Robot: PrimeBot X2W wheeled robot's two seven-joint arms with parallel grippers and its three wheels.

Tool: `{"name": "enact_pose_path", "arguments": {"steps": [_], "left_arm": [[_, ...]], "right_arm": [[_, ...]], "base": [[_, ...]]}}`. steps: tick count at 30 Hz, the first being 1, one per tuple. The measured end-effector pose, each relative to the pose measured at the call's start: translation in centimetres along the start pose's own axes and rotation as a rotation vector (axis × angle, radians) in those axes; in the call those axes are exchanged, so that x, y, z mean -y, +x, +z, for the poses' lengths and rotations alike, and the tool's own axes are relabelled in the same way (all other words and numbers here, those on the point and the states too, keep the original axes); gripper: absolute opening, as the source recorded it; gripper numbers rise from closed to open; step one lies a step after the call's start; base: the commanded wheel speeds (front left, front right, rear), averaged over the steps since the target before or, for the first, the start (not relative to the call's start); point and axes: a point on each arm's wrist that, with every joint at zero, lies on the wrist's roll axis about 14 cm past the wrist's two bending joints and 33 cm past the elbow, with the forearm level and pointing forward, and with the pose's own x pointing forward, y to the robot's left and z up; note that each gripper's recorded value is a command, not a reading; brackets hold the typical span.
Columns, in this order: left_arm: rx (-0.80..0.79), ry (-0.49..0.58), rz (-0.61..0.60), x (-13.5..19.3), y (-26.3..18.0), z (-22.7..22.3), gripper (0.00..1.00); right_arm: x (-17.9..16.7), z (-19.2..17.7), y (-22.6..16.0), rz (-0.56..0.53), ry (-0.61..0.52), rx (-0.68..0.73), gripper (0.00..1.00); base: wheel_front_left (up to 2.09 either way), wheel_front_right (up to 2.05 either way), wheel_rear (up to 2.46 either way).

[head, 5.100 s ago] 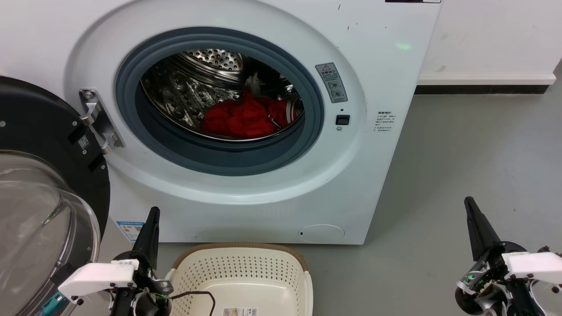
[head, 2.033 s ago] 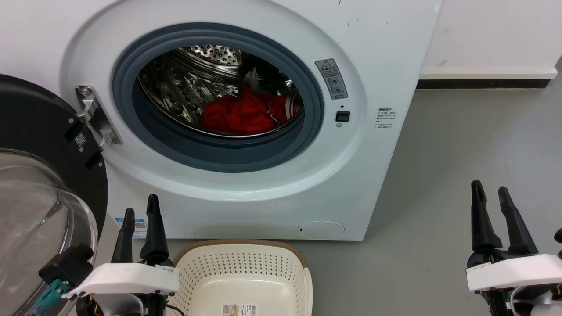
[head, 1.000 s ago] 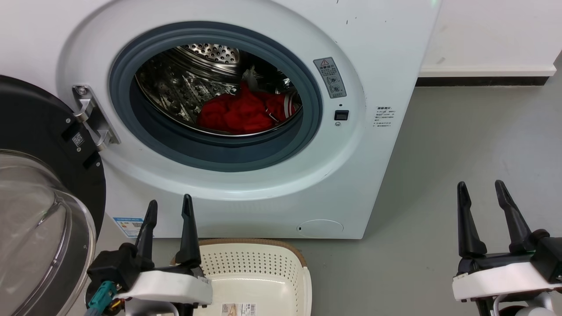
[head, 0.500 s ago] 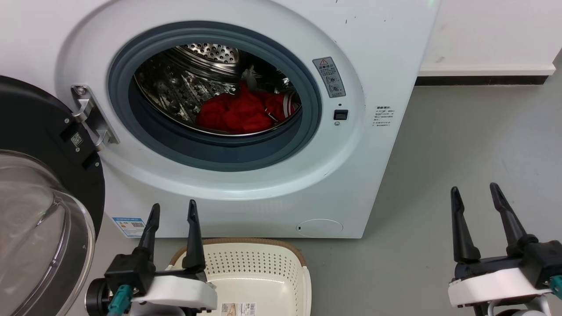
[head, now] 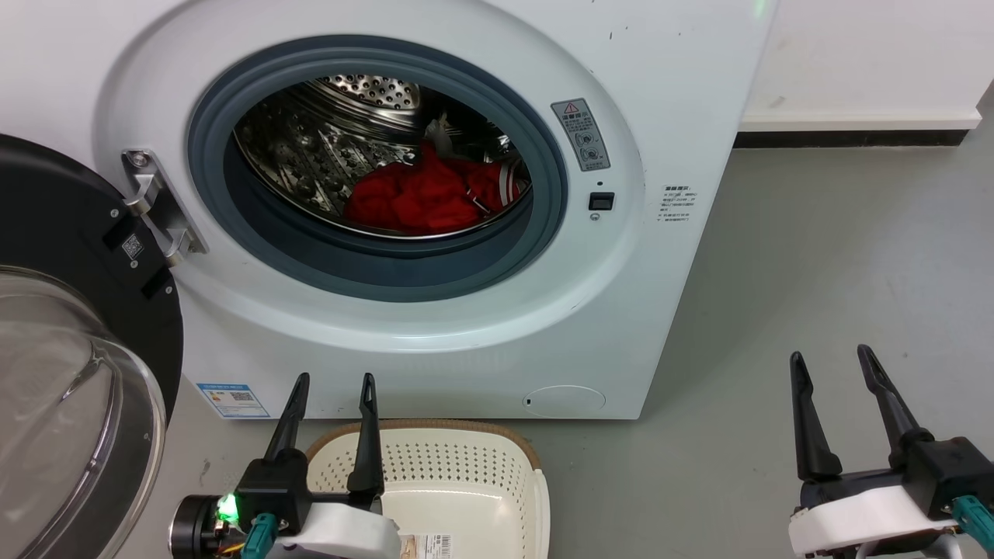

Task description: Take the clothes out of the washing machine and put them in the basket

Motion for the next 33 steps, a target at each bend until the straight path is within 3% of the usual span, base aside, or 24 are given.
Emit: {"name": "enact_pose_path", "arguments": {"steps": [24,33], "left_arm": [[0.02,0.016,-0.036,0.8,-0.1,0.4,1.0],[-0.055,0.02,-0.069,0.6,1.6,-2.3,1.0]], "right_arm": [[-0.1,-1.2,-0.3,-0.002,0.022,-0.033,1.0],[1.0,-1.7,0.4,-0.036,0.029,-0.044,1.0]], "base": [[0.0,0.0,0.0],[0.0,0.0,0.0]]}}
